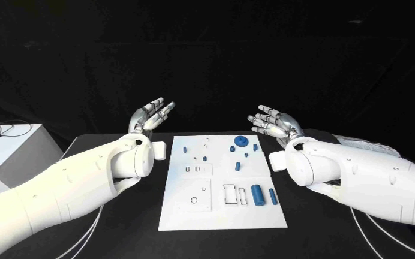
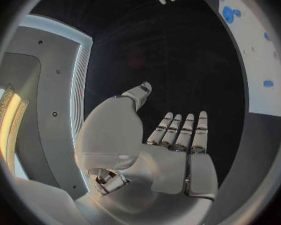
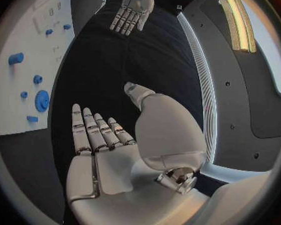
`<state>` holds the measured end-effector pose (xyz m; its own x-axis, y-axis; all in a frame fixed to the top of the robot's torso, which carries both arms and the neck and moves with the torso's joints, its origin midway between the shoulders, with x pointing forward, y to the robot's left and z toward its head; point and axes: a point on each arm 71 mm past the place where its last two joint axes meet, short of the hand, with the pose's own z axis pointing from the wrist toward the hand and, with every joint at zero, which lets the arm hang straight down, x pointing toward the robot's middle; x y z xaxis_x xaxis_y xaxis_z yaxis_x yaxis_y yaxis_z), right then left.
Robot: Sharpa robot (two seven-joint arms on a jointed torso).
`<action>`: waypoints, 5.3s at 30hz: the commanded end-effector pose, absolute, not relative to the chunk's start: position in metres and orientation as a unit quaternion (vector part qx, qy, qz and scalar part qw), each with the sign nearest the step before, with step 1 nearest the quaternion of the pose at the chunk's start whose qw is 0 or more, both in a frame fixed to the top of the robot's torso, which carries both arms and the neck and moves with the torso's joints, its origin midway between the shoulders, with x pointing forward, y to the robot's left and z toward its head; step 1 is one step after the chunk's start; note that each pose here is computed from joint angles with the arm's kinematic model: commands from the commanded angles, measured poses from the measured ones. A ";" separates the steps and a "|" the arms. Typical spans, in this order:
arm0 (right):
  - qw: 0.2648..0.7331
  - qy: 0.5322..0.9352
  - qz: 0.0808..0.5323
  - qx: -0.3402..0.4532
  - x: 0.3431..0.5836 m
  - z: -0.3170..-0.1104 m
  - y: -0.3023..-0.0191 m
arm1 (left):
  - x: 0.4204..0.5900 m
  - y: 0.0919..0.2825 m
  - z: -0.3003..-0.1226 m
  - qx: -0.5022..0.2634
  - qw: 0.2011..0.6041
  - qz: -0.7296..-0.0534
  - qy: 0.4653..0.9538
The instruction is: Assemble the parts on the task board
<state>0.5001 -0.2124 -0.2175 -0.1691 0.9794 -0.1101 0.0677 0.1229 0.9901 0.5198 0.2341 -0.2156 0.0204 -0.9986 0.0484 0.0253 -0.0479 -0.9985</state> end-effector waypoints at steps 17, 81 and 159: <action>0.625 0.670 0.394 0.072 0.528 -0.177 -0.222 | 0.499 0.241 -0.196 -0.431 0.449 -0.574 0.532; 0.678 0.694 0.169 -0.174 0.551 -0.172 -0.183 | 0.452 0.219 -0.132 -0.398 0.387 -0.646 0.523; 0.760 0.603 0.202 -0.134 0.559 -0.153 -0.118 | 0.454 0.218 -0.132 -0.399 0.387 -0.646 0.524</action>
<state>0.5582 -0.1184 -0.1536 0.1766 0.1381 -0.9745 -0.4681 0.8827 0.0402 0.4545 0.2206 -0.1328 -0.3662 -0.9242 0.1081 0.0779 -0.1463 -0.9862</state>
